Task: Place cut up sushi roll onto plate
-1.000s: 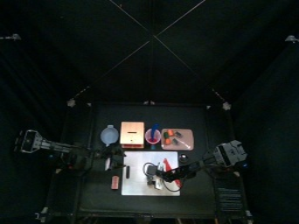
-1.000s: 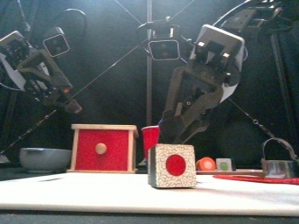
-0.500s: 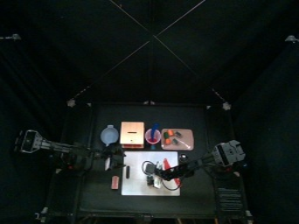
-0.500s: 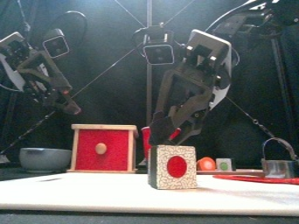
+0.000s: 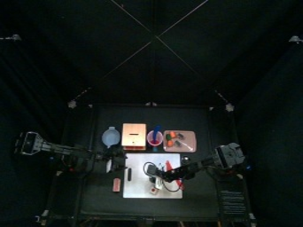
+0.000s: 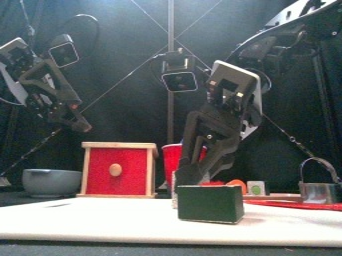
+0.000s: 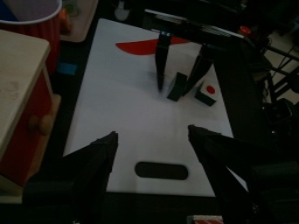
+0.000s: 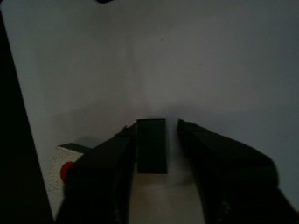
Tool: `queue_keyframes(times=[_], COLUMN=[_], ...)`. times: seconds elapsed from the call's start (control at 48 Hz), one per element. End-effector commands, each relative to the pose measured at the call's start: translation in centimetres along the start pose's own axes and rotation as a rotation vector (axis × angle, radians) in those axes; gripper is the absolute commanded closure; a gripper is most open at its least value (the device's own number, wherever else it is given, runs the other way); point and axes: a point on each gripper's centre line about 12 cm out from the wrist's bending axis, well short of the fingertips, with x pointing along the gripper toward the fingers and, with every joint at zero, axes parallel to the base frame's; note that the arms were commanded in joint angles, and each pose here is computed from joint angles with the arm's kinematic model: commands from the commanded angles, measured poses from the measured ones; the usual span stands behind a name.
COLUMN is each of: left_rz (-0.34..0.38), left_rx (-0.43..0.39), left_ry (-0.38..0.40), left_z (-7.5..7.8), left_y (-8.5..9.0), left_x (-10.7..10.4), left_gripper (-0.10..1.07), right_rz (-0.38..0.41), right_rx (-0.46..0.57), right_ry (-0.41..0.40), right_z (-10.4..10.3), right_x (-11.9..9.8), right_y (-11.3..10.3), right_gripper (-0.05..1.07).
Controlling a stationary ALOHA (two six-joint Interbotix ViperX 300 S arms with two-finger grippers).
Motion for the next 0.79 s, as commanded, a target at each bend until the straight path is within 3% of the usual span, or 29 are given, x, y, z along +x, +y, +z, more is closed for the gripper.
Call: queue_keyframes(times=[0.0, 0.167, 0.333, 0.562, 0.771], left_rz=[-0.002, 0.0, 0.001, 0.004, 0.012], left_rx=[0.002, 0.002, 0.002, 0.0, -0.001], left_ry=[-0.015, -0.016, -0.013, -0.011, -0.016], left_z=[0.5, 0.5, 0.5, 0.4, 0.5], left_y=[-0.1, 0.0, 0.0, 0.1, 0.3], left_x=[0.1, 0.1, 0.1, 0.1, 0.1], left_gripper=[0.0, 0.0, 0.0, 0.0, 0.0], right_rz=[-0.017, -0.191, -0.361, -0.487, -0.493], right_rx=[0.005, 0.011, 0.079, 0.249, 0.415], right_ry=[-0.036, -0.035, -0.016, -0.036, -0.124], right_z=[1.3, 1.2, -0.9, -5.1, -8.2], right_x=[-1.8, -5.8, -10.4, -14.8, -16.2], right_y=[-0.2, -3.2, -8.7, -17.1, -23.1], right_gripper=[0.49, 0.49, 0.5, 0.5, 0.49])
